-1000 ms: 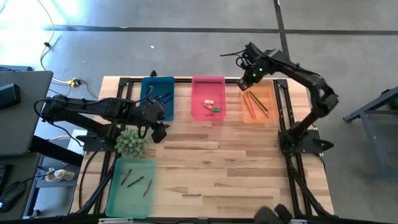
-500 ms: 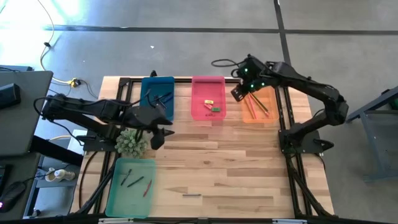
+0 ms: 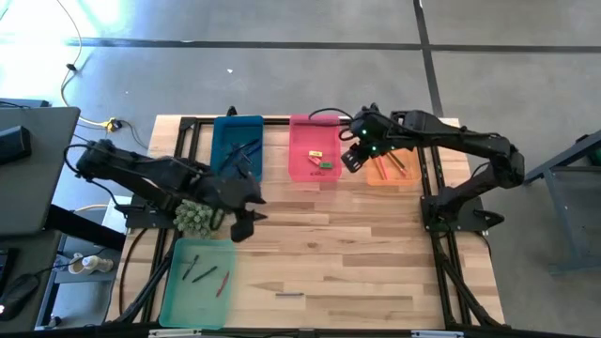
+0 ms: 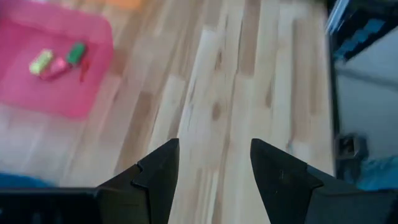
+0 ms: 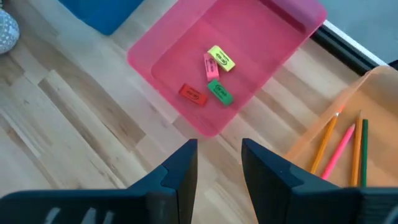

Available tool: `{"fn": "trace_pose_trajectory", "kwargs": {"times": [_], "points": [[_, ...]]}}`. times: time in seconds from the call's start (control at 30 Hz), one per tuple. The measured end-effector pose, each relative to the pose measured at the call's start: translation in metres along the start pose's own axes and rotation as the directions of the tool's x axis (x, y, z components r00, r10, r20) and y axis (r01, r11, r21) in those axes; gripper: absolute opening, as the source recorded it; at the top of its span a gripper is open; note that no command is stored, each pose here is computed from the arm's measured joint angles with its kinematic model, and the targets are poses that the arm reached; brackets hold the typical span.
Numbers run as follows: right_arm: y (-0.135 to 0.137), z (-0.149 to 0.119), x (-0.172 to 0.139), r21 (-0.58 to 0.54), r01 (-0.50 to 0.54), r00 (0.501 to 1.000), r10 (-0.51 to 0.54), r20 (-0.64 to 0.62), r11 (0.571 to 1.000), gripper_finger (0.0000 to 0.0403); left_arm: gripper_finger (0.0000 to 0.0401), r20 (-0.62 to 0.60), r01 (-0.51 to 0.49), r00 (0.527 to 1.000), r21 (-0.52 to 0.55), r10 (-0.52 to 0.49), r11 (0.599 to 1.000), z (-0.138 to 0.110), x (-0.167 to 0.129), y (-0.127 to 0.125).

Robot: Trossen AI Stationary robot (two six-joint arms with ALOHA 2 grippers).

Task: Sort crayons/erasers/pens/pencils in bins
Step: Put the gray crayon into the green bin

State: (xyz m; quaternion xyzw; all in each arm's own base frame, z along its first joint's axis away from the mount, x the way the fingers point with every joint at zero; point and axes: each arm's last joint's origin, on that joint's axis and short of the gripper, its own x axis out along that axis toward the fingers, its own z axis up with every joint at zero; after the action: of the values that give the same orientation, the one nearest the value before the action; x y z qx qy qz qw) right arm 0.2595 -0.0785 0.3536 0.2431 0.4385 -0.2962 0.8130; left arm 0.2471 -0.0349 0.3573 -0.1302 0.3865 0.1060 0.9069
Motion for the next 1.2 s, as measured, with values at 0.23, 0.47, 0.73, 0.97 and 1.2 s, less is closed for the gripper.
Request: {"fn": "trace_pose_trajectory", "kwargs": {"times": [0.23,0.47,0.73,0.97,1.2], "points": [[0.014,-0.012,-0.003,0.037,0.04,0.999,-0.04,-0.006,0.999,0.0117,0.0186,-0.138,-0.019,0.99,0.04,0.024,0.999,-0.01,0.035,-0.025],[0.026,-0.02,-0.006,0.063,0.029,1.0,-0.029,-0.003,0.998,0.0117,0.0186,-0.24,-0.01,0.97,0.076,0.028,0.997,-0.029,0.065,-0.055],[0.033,-0.025,-0.008,0.059,0.04,0.999,-0.041,0.016,0.997,0.0117,0.0186,-0.299,-0.007,0.954,0.057,0.024,0.998,-0.049,0.093,-0.083],[0.035,-0.027,-0.009,0.047,0.058,0.998,-0.059,0.032,0.997,0.0117,0.0186,-0.269,0.035,0.963,0.055,-0.019,0.998,-0.058,0.12,-0.105],[0.035,-0.027,-0.009,0.045,0.06,0.998,-0.062,0.031,0.997,0.0117,0.0186,-0.295,0.014,0.955,0.045,0.0,0.999,-0.072,0.149,-0.115]]}}
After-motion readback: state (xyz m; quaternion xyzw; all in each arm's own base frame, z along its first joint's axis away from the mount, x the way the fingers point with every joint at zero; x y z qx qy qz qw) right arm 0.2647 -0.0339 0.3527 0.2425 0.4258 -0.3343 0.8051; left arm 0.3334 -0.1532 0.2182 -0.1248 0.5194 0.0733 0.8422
